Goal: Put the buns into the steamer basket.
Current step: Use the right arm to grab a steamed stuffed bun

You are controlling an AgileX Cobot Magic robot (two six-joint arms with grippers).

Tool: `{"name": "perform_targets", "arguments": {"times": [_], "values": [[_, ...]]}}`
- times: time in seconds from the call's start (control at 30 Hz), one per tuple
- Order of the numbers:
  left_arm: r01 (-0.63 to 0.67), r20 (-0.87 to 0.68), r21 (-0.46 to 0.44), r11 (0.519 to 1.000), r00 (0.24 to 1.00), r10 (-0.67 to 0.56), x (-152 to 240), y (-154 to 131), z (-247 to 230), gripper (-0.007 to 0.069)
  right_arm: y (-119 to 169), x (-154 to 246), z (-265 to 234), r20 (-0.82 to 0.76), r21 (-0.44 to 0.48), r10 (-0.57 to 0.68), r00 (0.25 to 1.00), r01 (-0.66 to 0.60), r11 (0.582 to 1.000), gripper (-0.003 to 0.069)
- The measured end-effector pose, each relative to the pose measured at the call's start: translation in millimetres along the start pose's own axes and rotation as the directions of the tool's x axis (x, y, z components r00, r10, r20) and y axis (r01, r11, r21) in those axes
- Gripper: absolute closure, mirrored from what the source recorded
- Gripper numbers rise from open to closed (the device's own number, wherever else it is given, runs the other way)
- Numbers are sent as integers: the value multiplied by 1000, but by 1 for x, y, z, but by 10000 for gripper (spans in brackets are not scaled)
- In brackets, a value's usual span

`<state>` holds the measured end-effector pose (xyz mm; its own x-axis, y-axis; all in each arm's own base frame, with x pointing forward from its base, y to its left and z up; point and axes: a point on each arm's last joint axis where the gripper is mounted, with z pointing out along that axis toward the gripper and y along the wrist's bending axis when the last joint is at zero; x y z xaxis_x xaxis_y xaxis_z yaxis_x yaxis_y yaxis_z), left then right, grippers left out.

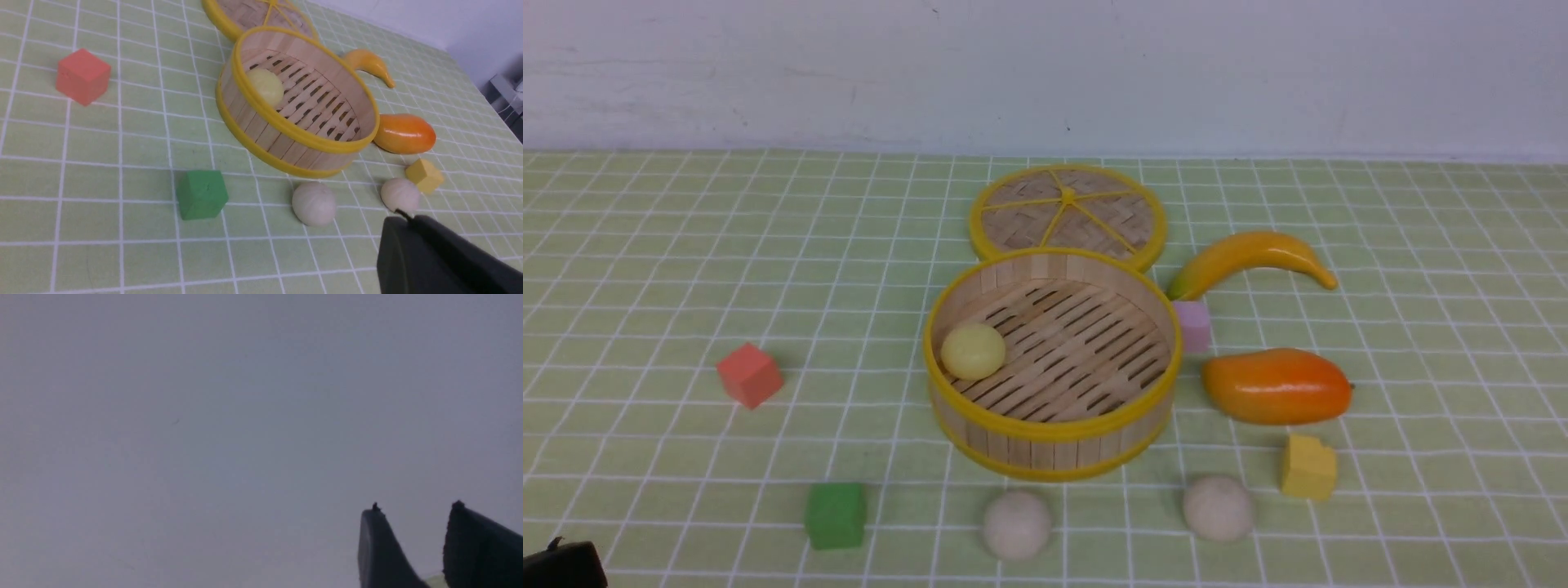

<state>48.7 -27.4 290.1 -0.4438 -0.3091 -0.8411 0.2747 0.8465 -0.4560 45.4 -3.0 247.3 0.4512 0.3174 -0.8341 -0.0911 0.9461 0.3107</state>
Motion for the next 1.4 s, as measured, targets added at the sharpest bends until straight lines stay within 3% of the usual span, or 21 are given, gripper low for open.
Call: {"name": "perform_targets", "arguments": {"times": [0.17, 0.3, 0.4, 0.47, 0.6, 0.63, 0.7, 0.87, 0.9, 0.93, 1.0, 1.03, 1.1, 1.4], "values": [[0, 4, 2, 1000, 1000, 0, 0, 0, 0, 638, 25, -67, 18, 64, -24, 56, 996, -54, 998, 418], [1, 5, 3, 1000, 1000, -1, 0, 0, 0, 638, 43, -117, 44, 11, 1, 126, 992, -126, 992, 418], [1, 5, 3, 1000, 1000, -1, 0, 0, 0, 638, 52, -144, 77, -144, 91, 133, 981, -120, 989, 418], [2, 3, 2, 1000, 1000, -2, 0, 0, 0, 638, 50, -143, 104, -311, 173, 93, 946, -40, 984, 418], [1, 2, 0, 1000, 1000, -1, 2, 1, 1, 638, 43, -107, 145, -572, 198, 7, 820, 130, 972, 418], [-4, 10, 2, 1000, 1000, 4, 2, 1, -1, 638, 43, -95, 152, -634, 133, -11, 773, 123, 984, 418], [-10, 25, 5, 1000, 1000, 10, 2, 1, -4, 638, 44, -80, 159, -685, 99, -25, 728, 126, 987, 418], [-65, 118, 8, 998, 991, 64, 3, 4, -17, 636, 78, -7, 172, -892, -158, -147, 428, 10, 987, 418], [-65, 116, 7, 998, 991, 64, 3, 4, -17, 636, 80, -4, 173, -895, -169, -156, 418, 5, 986, 418], [-82, 136, 1, 997, 987, 81, 6, 7, -17, 636, 92, 14, 175, -918, -231, -208, 337, -31, 972, 418], [-94, 145, -10, 996, 985, 94, 14, 12, -14, 636, 108, 34, 177, -929, -292, -265, 257, -72, 954, 418], [-93, 148, -12, 996, 985, 93, 15, 13, -14, 636, 111, 37, 179, -929, -300, -273, 251, -76, 951, 418], [-77, 146, -68, 995, 986, 86, 25, 21, -9, 635, 130, 60, 182, -929, -350, -330, 165, -113, 930, 418], [84, 197, -316, 945, 980, -22, 47, 47, 6, 629, 180, 117, 171, -896, -434, -444, -6, -193, 880, 418]]}}
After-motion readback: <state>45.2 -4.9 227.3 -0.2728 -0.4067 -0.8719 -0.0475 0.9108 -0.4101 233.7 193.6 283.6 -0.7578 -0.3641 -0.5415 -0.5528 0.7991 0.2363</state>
